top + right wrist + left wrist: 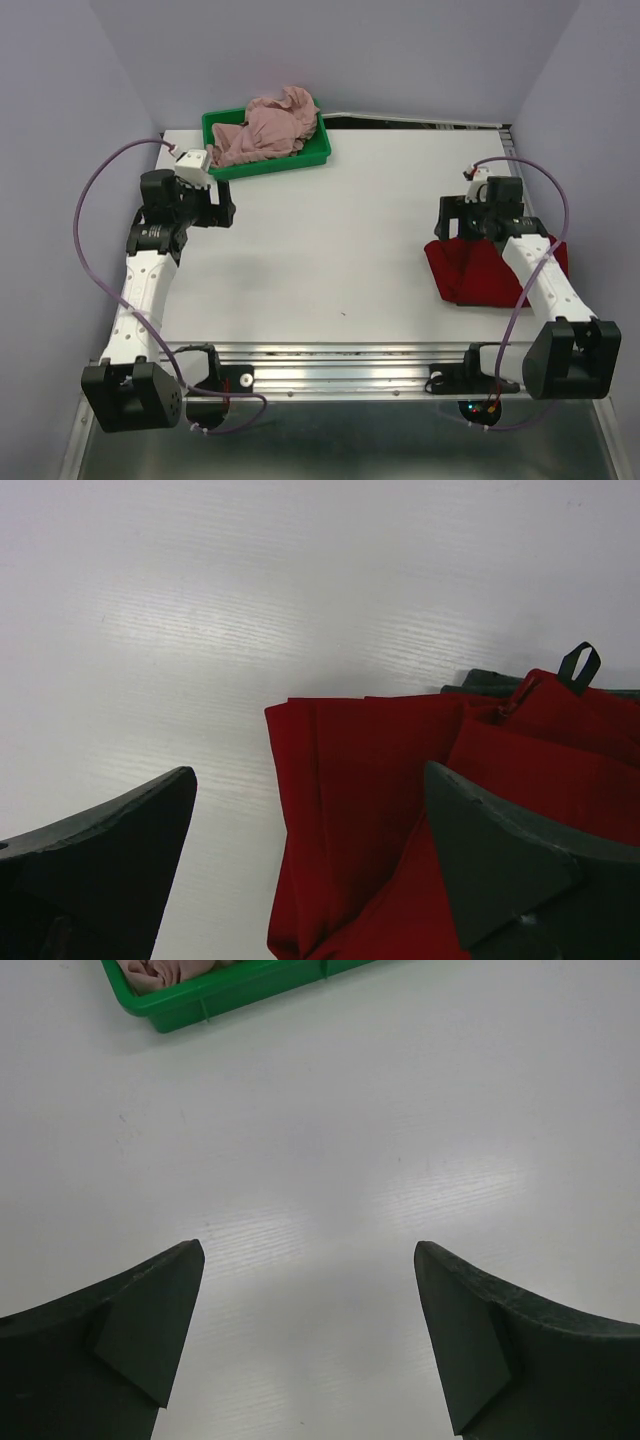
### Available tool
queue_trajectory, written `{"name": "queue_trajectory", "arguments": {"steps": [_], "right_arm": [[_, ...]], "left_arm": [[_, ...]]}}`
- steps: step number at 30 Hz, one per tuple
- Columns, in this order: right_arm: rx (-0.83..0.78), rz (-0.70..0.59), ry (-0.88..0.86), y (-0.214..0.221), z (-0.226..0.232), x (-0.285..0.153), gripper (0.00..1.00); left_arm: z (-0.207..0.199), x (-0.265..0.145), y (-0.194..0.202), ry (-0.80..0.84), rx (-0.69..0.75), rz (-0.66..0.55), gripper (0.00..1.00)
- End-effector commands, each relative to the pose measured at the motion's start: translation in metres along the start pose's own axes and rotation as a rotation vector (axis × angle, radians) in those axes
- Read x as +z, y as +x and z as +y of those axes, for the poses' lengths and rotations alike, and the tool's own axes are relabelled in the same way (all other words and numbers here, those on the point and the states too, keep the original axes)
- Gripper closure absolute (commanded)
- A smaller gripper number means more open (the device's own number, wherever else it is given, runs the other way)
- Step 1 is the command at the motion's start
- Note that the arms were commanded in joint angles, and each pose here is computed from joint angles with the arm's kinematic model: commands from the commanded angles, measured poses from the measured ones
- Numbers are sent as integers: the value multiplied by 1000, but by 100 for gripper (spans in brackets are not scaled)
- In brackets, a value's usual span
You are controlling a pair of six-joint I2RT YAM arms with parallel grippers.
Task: Fold and stack the skirts
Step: Grab the skirt from the pile
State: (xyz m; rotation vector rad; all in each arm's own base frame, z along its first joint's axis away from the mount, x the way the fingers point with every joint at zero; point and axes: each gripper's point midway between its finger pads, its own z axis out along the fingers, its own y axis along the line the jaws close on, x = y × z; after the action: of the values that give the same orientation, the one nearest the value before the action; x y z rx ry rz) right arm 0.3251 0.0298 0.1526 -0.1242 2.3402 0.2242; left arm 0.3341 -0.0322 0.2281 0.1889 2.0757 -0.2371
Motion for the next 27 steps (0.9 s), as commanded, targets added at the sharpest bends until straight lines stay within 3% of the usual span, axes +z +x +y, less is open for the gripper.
{"name": "queue_trajectory", "arguments": {"steps": [1, 4, 9, 13, 15, 19, 20, 24, 27], "right_arm": [[-26, -27, 6, -17, -2, -2, 0], [-35, -4, 10, -18, -4, 1, 0], [-39, 22, 22, -17, -7, 2, 0], [-36, 44, 27, -19, -8, 3, 0], [-36, 53, 27, -21, -8, 3, 0], [-36, 79, 31, -20, -10, 6, 0], [-37, 89, 33, -18, -11, 6, 0], [-37, 120, 37, -17, -13, 12, 0], [-25, 131, 40, -17, -17, 15, 0]], "left_arm": [[4, -2, -42, -16, 44, -93, 1], [7, 12, -52, -5, 36, -90, 1], [8, 36, -108, 39, 29, -173, 2], [7, 81, -139, 126, -12, -201, 5], [6, 92, -166, 159, -35, -262, 10], [-2, 148, -173, 329, -100, -252, 33], [-3, 151, -186, 350, -105, -276, 35], [7, 204, -171, 391, -228, -230, 41], [23, 219, -176, 383, -284, -261, 43]]}}
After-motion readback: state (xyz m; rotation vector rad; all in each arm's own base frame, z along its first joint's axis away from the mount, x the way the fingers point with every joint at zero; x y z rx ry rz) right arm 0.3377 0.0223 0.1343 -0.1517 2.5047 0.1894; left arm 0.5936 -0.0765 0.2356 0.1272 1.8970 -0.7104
